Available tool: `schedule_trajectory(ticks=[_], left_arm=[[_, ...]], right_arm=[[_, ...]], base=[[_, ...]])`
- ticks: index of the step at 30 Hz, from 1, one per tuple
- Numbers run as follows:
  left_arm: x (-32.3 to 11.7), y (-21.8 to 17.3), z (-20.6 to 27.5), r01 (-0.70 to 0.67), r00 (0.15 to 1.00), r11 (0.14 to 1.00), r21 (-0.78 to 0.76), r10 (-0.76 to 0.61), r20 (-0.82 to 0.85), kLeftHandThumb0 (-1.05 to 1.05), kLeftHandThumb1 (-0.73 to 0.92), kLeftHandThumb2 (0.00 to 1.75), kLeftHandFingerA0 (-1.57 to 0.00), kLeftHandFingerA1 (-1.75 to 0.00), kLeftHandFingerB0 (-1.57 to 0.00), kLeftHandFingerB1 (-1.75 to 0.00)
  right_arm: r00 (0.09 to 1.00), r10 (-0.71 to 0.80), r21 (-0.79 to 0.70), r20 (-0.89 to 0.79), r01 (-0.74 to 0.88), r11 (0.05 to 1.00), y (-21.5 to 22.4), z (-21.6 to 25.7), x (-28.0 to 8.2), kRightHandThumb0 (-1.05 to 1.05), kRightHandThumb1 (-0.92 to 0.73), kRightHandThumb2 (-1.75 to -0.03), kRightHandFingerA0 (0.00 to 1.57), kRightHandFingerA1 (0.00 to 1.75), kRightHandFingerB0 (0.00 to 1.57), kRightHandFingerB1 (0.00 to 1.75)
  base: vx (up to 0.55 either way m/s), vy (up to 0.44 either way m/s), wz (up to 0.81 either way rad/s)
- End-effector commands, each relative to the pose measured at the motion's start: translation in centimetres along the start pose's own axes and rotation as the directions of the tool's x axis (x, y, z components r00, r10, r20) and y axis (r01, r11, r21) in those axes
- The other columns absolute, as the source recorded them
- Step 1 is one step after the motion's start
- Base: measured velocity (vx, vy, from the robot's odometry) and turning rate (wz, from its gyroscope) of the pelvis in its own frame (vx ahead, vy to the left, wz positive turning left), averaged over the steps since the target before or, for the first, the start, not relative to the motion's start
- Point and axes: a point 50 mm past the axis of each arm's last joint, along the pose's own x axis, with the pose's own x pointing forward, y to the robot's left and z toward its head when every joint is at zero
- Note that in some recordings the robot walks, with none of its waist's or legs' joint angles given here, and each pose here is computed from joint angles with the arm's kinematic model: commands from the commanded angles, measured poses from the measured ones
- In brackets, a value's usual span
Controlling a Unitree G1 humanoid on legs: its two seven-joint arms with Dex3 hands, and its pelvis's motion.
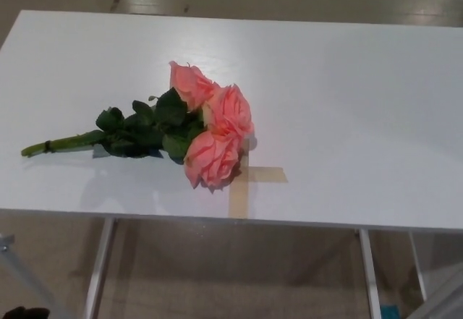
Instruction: Use the left hand to pick up the rose and passes it to a human.
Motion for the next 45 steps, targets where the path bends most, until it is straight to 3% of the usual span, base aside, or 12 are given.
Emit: schedule_trajectory(ticks=[1, 2, 5, 6, 19, 20, 21, 23, 24, 34, 42, 45], left_arm=[[-10.1, -0.5, 5.2, 0.351, 0.816, 0.9, 0.259, -0.43, 0.387, -0.6, 0.39, 0.68, -0.17, -0.39, -0.26, -0.39], [-11.2, -0.1, 7.0, 0.369, 0.776, 0.882, 0.292, -0.466, 0.426, -0.55, 0.44, 0.54, -0.28, -0.35, -0.35, -0.33], [-13.3, 0.6, 9.6, 0.393, 0.693, 0.842, 0.369, -0.535, 0.483, -0.58, 0.38, 0.72, -0.32, -0.46, -0.29, -0.41], [-14.0, 0.9, 10.5, 0.408, 0.651, 0.829, 0.382, -0.558, 0.515, -0.56, 0.42, 0.55, -0.39, -0.4, -0.3, -0.33], [-20.1, 3.8, 19.4, 0.318, 0.343, 0.81, 0.493, -0.583, 0.736, -0.53, 0.42, 0.53, -0.33, -0.4, -0.26, -0.31], [-20.1, 3.8, 19.4, 0.32, 0.344, 0.809, 0.492, -0.583, 0.736, -0.53, 0.42, 0.53, -0.33, -0.4, -0.26, -0.31], [-20.5, 4.1, 20.2, 0.25, 0.345, 0.838, 0.484, -0.545, 0.764, -0.27, 0.17, 0.81, -0.14, -0.53, -0.11, -0.5], [-21.1, 4.6, 21.3, 0.144, 0.336, 0.874, 0.464, -0.484, 0.808, -0.27, 0.17, 0.81, -0.14, -0.53, -0.11, -0.5], [-21.2, 4.7, 21.6, 0.113, 0.332, 0.884, 0.453, -0.464, 0.822, -0.55, 0.4, 0.53, -0.31, -0.36, -0.28, -0.31], [-19.9, 6.2, 25.6, -0.098, 0.262, 0.967, 0.235, -0.203, 0.944, -0.59, 0.36, 0.67, -0.36, -0.43, -0.29, -0.38], [-15.1, 9.1, 29.7, -0.351, 0.364, 0.911, 0.217, -0.081, 0.928, -0.61, 0.45, 0.55, -0.39, -0.34, -0.34, -0.31], [-13.2, 9.5, 31.0, -0.402, 0.436, 0.881, 0.249, -0.055, 0.898, -0.67, 0.47, 0.55, -0.26, -0.3, -0.27, -0.3]], right_arm=[[0.999, -0.003, -0.016, -0.05, 0.002, 1.0, -0.1, -2.0, -0.2, -0.48, -0.69, -0.61, 0.47, 0.37, 0.36, 0.33], [0.999, -0.01, -0.016, -0.041, 0.009, 1.0, -0.2, -1.5, -0.2, -0.48, -0.69, -0.61, 0.47, 0.37, 0.36, 0.33], [0.999, -0.008, -0.012, -0.038, 0.007, 1.0, 0.0, -1.3, -0.1, -0.48, -0.69, -0.61, 0.47, 0.37, 0.36, 0.33], [0.999, -0.006, -0.011, -0.037, 0.005, 1.0, 0.0, -1.3, -0.1, -0.48, -0.69, -0.61, 0.47, 0.37, 0.36, 0.33], [0.999, 0.002, -0.017, -0.033, -0.003, 1.0, -0.2, -0.9, -0.1, -0.48, -0.69, -0.61, 0.48, 0.37, 0.38, 0.33], [0.999, 0.002, -0.017, -0.033, -0.003, 1.0, -0.2, -0.9, -0.1, -0.48, -0.69, -0.61, 0.48, 0.37, 0.38, 0.33], [0.999, 0.003, -0.017, -0.032, -0.003, 1.0, -0.2, -0.8, -0.1, -0.48, -0.69, -0.61, 0.48, 0.37, 0.39, 0.33], [1.0, 0.004, -0.017, -0.03, -0.004, 1.0, -0.3, -0.7, 0.0, -0.48, -0.69, -0.61, 0.48, 0.37, 0.39, 0.33], [1.0, 0.004, -0.022, -0.028, -0.004, 1.0, -0.2, -0.6, 0.0, -0.48, -0.69, -0.61, 0.48, 0.37, 0.39, 0.34], [1.0, 0.007, -0.046, -0.026, -0.008, 0.999, -0.2, -0.6, 0.0, -0.46, -0.69, -0.61, 0.5, 0.38, 0.38, 0.33], [1.0, 0.011, -0.052, -0.026, -0.013, 0.999, -0.3, -0.3, 0.0, -0.45, -0.69, -0.61, 0.5, 0.38, 0.41, 0.34], [1.0, 0.014, -0.055, -0.021, -0.016, 0.998, -0.2, -0.2, 0.0, -0.45, -0.69, -0.61, 0.5, 0.38, 0.41, 0.34]], base=[[0.0, 0.0, 0.0], [0.0, 0.0, 0.0], [0.0, 0.0, 0.0], [0.0, 0.0, 0.0], [0.0, 0.0, 0.0], [0.0, 0.0, 0.0], [0.0, 0.0, 0.0], [0.0, 0.0, 0.0], [0.0, 0.0, 0.0], [0.0, 0.0, 0.0], [0.0, 0.0, 0.0], [0.0, 0.0, 0.0]])
